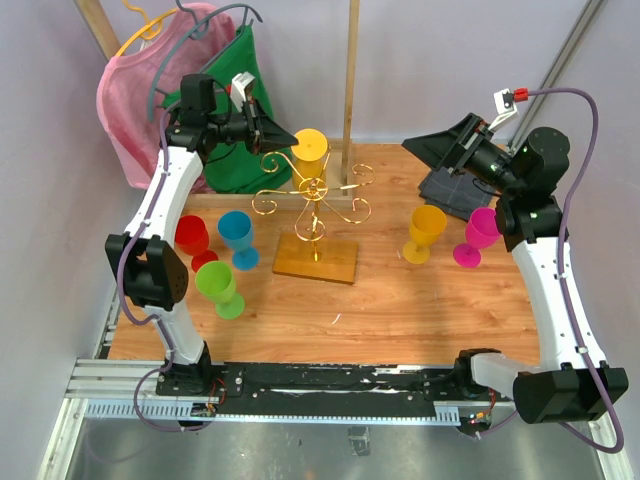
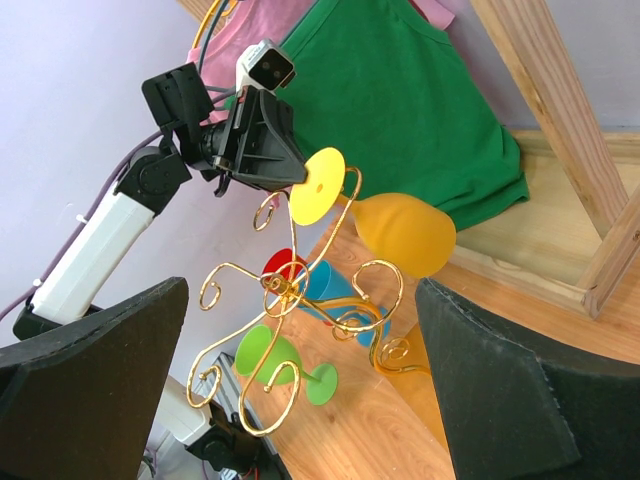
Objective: Take the wine glass off the wine glass rack
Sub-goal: Pick up the wine glass from the wine rack.
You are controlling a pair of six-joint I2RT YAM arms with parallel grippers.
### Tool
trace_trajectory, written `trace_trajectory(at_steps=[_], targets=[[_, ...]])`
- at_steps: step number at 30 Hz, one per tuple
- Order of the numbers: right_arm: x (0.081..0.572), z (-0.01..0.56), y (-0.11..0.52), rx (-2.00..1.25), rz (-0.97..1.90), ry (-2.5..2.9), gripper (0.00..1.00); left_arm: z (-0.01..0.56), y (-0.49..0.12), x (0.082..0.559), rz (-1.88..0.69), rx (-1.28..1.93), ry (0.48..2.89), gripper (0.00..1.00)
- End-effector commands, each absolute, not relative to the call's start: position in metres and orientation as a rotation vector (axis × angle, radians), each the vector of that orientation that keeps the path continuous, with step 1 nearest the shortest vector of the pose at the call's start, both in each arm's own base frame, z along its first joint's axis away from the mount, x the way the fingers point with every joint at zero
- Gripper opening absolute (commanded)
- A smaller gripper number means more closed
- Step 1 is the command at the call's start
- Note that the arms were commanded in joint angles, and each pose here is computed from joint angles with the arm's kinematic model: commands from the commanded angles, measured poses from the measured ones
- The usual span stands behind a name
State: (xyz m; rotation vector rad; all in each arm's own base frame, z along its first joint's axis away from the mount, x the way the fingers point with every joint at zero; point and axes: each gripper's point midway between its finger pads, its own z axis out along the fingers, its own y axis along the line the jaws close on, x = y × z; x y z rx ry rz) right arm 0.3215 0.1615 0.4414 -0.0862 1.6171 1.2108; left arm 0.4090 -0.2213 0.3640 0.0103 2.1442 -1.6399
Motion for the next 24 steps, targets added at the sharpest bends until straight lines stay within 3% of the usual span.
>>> trace_trajectory(at_steps=[1,24], targets=[[0.314,0.451,0.159,-0.112,1.208,1.577,0.98,0.381,-0.227,0.403,-1.716,0.031,2.117,0.00],[0.315,0.450,0.158,-0.112,1.205,1.579,0.98,0.380,-0.229,0.416,-1.772,-0.006,2.103,0.00]])
